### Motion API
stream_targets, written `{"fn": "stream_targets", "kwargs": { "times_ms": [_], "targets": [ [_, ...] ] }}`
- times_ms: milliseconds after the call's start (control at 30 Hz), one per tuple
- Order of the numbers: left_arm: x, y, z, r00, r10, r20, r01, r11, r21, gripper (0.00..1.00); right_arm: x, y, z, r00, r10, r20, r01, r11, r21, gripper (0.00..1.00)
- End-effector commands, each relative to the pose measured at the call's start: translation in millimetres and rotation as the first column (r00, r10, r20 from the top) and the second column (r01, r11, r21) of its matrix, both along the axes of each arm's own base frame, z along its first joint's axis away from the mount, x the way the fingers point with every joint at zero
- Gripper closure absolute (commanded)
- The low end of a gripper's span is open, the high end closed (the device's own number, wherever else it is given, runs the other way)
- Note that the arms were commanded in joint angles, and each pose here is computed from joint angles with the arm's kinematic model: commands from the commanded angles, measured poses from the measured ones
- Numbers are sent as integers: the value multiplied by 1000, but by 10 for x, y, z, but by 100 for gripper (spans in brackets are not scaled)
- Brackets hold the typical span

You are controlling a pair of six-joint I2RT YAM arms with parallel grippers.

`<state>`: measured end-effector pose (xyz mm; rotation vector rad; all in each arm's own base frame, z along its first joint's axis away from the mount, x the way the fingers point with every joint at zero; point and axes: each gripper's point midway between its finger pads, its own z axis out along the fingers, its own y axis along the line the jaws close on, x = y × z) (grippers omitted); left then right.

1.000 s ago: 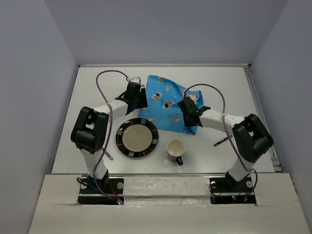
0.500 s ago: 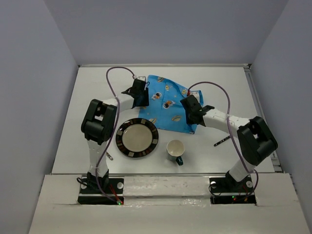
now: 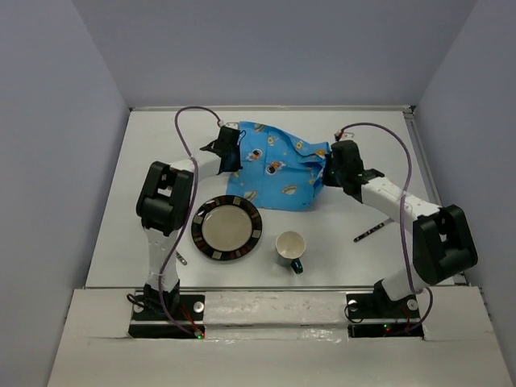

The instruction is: Set the dinner table for one person

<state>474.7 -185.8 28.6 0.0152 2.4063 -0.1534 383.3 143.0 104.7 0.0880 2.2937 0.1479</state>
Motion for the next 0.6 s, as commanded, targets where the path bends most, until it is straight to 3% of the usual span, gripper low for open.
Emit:
{"fn": "stream_targets", "kwargs": {
  "times_ms": [0, 133, 233, 267, 300, 467, 500, 567],
  "targets": [
    [398, 535, 530, 982, 149, 114, -147, 989, -33, 100, 330, -51, 677, 973, -25, 228, -38, 963, 266, 100],
    [579, 942, 734, 958, 238, 158, -229, 970, -76, 100, 353, -299, 790, 955, -158, 252, 50, 920, 388, 100],
    [687, 1081, 805, 950, 262, 169, -249, 964, -93, 100, 271, -536, 513, 943, -298, 150, 193, 854, 483, 99],
    [710, 1084, 819, 951, 260, 169, -247, 964, -96, 100, 239, -542, 427, 942, -309, 129, 211, 846, 489, 93],
    [761, 1066, 845, 953, 248, 172, -233, 967, -103, 100, 212, -565, 326, 940, -323, 108, 234, 844, 482, 81],
    [687, 1018, 723, 962, 236, 135, -221, 968, -120, 100, -41, -466, -161, 964, -266, -22, 244, 845, 476, 51],
    [675, 1013, 716, 963, 237, 132, -221, 968, -123, 85, -53, -446, -169, 968, -250, -24, 232, 849, 475, 39],
    [637, 1015, 719, 962, 239, 129, -223, 967, -127, 64, -62, -465, -71, 973, -233, 3, 206, 867, 454, 32]
  ]
}}
